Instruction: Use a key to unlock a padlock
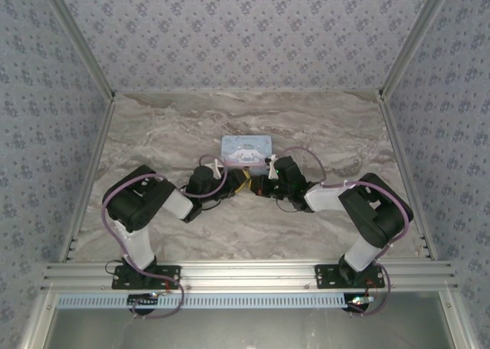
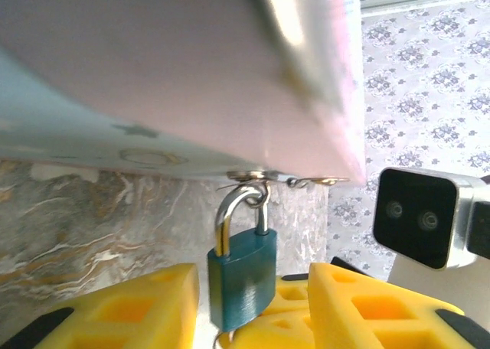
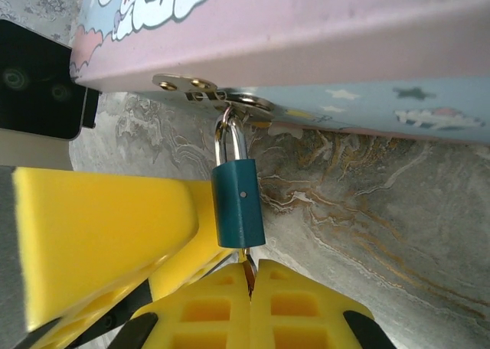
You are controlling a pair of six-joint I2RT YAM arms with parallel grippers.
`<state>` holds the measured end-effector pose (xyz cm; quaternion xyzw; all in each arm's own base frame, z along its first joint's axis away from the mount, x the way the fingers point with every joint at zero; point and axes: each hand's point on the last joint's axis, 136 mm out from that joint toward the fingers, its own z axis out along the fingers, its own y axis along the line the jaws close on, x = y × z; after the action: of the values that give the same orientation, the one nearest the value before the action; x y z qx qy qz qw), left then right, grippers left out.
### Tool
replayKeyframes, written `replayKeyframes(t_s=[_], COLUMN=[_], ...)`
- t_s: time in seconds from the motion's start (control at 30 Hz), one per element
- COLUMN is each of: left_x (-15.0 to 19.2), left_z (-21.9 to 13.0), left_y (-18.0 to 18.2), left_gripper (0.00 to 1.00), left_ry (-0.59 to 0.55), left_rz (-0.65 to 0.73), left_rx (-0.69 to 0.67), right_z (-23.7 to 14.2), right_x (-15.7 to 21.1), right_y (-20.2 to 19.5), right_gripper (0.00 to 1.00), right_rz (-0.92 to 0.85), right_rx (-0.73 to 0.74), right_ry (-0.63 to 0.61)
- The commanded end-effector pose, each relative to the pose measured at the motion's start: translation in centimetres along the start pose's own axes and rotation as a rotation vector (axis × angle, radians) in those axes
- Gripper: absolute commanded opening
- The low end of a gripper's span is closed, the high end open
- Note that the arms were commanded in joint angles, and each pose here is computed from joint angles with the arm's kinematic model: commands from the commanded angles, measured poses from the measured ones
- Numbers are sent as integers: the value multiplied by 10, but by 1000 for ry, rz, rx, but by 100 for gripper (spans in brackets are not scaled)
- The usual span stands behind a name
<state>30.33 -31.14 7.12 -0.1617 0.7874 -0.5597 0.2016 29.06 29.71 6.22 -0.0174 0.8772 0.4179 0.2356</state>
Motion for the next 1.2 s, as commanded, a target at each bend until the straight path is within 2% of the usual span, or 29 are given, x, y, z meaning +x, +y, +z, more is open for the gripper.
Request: replayKeyframes(t_s=[0.0,0.27,0.67,0.77,1.17], left_x=[2,1,0,0,-2], left_z=[6,10,9,8,3], left_y=[-13,-11,-12,-14,-18], left_gripper=[40,34,12,9,5], left_ry=[5,0,-2,-4,-11], left_rz=[6,-12,-13,-10,-3], left_rx=[42,33,23,22,-8], right_z=[1,1,-2,-4,-28], right_x=[-16,-16,-19,-19,-19], right_y=[22,22,23,23,12], right_gripper=[0,0,1,4,35], right_rz=[-17,17,24,11,-76], right_rx=[-64,-70,-88,-85,-14], right_ry=[-48,-48,-56,-62,-89])
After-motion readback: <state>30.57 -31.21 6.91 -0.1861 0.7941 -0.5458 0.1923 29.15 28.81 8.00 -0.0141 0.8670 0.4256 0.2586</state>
